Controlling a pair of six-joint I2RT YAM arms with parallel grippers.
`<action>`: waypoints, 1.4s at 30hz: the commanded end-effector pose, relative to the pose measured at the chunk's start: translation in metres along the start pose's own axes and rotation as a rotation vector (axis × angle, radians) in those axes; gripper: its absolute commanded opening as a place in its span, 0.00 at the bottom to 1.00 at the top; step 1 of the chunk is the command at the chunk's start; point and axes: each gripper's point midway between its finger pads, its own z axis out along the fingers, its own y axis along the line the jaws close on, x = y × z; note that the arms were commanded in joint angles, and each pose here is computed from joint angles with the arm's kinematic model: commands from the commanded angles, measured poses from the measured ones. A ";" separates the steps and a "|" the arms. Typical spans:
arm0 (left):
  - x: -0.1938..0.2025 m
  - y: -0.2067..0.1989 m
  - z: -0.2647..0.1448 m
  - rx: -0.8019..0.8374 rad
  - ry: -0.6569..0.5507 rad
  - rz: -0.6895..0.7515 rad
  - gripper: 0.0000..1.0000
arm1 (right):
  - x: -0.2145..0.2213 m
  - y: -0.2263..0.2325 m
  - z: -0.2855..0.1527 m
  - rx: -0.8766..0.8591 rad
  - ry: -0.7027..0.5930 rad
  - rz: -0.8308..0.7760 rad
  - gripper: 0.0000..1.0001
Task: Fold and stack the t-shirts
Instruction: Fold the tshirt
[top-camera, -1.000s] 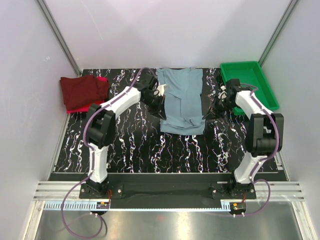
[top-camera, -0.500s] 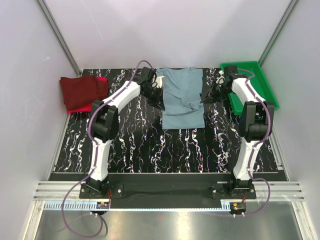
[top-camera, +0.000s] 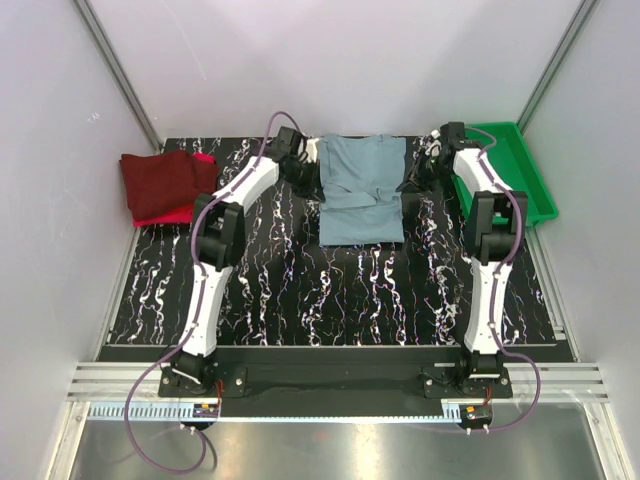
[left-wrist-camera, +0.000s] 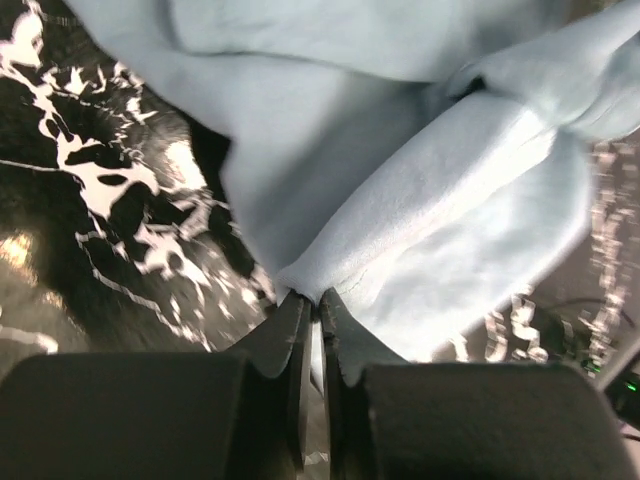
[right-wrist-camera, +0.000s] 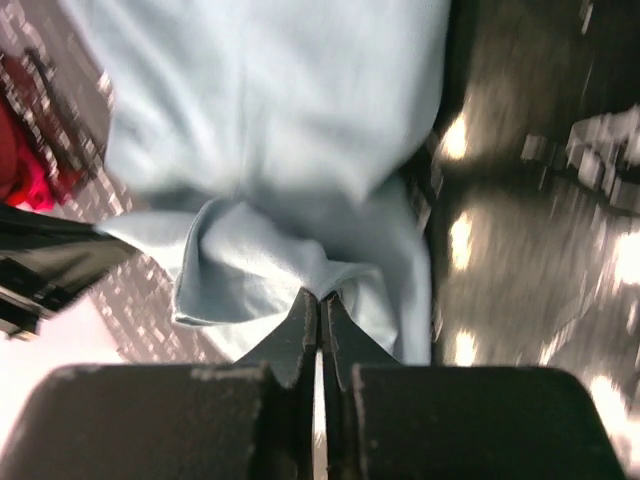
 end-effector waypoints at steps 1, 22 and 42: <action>-0.015 0.013 0.013 -0.038 -0.053 0.044 0.12 | -0.026 0.001 0.019 -0.016 -0.055 -0.071 0.00; -0.010 -0.097 -0.066 0.079 -0.120 0.245 0.43 | -0.018 0.075 -0.063 -0.143 -0.150 -0.188 0.63; 0.057 -0.076 0.033 0.068 0.098 0.189 0.00 | 0.034 0.074 0.009 -0.198 0.071 -0.082 0.61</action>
